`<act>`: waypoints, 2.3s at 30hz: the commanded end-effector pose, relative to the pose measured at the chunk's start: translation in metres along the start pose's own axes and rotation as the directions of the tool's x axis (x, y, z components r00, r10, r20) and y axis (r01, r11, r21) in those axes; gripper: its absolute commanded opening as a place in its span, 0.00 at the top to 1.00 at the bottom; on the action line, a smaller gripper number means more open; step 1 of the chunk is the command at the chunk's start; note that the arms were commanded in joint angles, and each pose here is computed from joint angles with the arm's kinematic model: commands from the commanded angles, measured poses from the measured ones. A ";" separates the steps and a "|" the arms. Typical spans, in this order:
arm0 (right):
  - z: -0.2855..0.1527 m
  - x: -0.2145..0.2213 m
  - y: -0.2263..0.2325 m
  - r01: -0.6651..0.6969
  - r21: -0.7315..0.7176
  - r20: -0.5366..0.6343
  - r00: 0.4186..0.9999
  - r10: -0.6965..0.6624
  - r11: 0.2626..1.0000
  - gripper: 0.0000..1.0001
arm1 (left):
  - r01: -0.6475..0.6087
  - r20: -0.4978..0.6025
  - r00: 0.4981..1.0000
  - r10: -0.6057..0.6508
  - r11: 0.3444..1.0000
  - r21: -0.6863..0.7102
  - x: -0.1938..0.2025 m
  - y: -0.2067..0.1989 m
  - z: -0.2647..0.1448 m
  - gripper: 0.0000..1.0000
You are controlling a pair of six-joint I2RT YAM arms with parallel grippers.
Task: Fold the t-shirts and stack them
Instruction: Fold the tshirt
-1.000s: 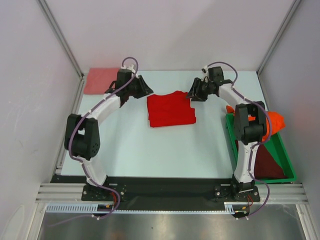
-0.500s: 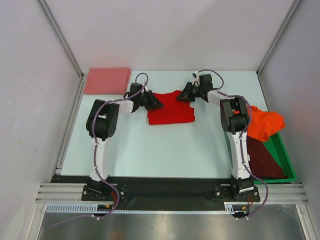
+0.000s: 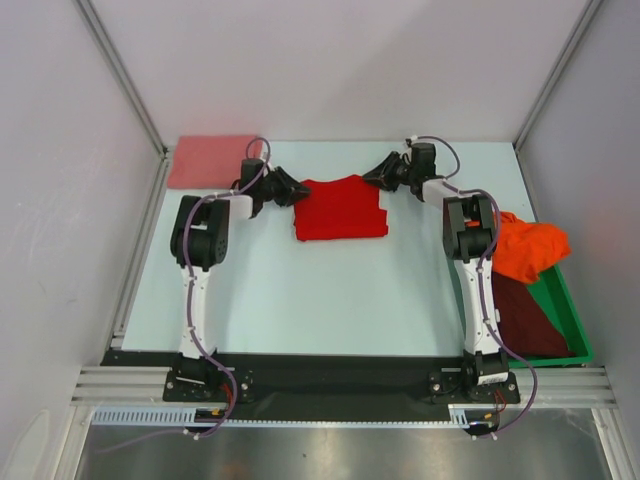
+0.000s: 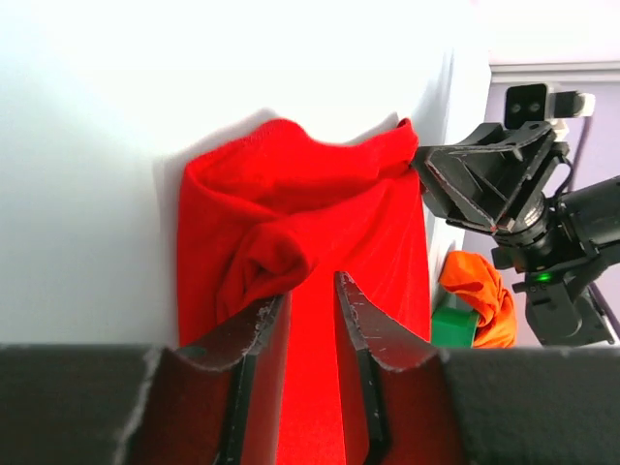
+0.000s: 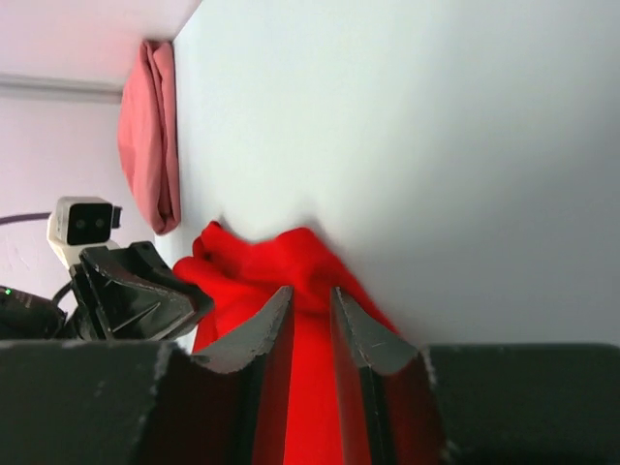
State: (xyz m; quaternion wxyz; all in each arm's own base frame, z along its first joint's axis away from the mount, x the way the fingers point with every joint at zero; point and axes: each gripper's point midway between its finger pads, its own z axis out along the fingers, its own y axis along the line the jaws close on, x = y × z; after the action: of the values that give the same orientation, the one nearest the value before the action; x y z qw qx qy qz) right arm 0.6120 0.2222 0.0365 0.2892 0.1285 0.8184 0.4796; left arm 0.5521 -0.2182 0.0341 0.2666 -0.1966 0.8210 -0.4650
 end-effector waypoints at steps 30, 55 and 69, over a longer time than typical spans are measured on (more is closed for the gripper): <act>-0.021 -0.001 0.009 0.339 0.235 -0.082 0.941 -0.329 0.911 0.54 | -0.352 0.094 0.922 0.376 0.914 -0.200 -0.037 -0.025 -0.013 0.42; -0.038 -0.018 0.038 0.481 0.297 -0.089 0.874 -0.478 0.825 0.44 | -0.349 0.073 0.928 0.366 0.921 -0.174 -0.036 -0.024 0.005 0.63; -0.040 -0.031 0.064 0.563 0.326 -0.074 0.816 -0.573 0.760 0.37 | -0.345 0.072 0.930 0.360 0.924 -0.168 -0.034 -0.026 0.004 0.66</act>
State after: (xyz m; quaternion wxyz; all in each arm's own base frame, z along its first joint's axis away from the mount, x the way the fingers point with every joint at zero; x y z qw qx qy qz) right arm 0.5942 0.2107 0.0450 0.3389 -0.0483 0.9100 0.2338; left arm 0.5769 -0.2032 0.0457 0.3535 -0.1083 0.8726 -0.3191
